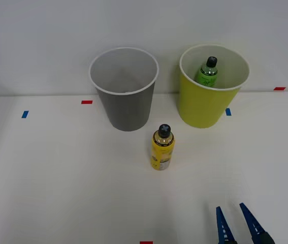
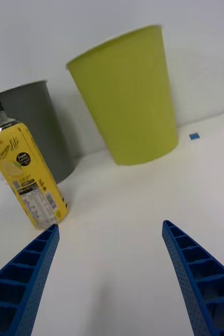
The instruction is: Put cans in the gray bin, plastic bottles in the light green bin
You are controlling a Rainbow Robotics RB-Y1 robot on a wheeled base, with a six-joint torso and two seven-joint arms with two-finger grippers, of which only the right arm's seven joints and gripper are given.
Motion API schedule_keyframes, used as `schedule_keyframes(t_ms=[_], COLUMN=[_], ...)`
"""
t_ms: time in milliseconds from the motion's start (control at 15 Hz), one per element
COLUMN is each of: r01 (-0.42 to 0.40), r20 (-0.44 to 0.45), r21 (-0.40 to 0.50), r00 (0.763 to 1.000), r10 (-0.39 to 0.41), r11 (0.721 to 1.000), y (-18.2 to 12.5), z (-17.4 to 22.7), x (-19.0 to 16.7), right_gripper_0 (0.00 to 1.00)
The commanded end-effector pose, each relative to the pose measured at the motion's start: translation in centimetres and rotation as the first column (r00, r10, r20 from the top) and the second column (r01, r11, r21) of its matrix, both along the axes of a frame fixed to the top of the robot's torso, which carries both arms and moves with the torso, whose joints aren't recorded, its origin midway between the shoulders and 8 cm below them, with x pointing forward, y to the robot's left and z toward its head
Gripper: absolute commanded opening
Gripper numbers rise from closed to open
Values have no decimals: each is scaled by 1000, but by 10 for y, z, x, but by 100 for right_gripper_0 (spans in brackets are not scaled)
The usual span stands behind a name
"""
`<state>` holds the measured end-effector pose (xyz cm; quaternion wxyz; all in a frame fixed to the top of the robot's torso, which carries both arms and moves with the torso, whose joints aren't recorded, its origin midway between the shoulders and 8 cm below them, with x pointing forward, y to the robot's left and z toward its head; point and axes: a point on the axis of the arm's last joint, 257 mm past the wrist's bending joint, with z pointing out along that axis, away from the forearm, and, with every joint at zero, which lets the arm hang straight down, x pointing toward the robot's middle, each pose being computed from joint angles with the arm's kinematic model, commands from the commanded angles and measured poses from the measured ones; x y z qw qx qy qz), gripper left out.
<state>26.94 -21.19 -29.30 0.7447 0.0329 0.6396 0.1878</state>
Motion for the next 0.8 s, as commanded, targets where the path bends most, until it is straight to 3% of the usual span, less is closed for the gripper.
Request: schedule_keyframes(t_ms=[67, 333, 533, 600, 733, 800], r01=[-53, -183, -138, -135, -129, -126], r20=[23, 83, 175, 173, 147, 154], r21=[54, -17, -192, -206, -161, -167], r00=[998, 979, 969, 970, 977, 976], r10=[51, 184, 172, 172, 153, 152], r11=[997, 983, 972, 969, 978, 978], y=[9, 34, 36, 40, 45, 47], z=[9, 30, 45, 44, 40, 42], x=[-3, 0, 11, 15, 26, 29], right_gripper_0=[67, 67, 67, 73, 100, 100])
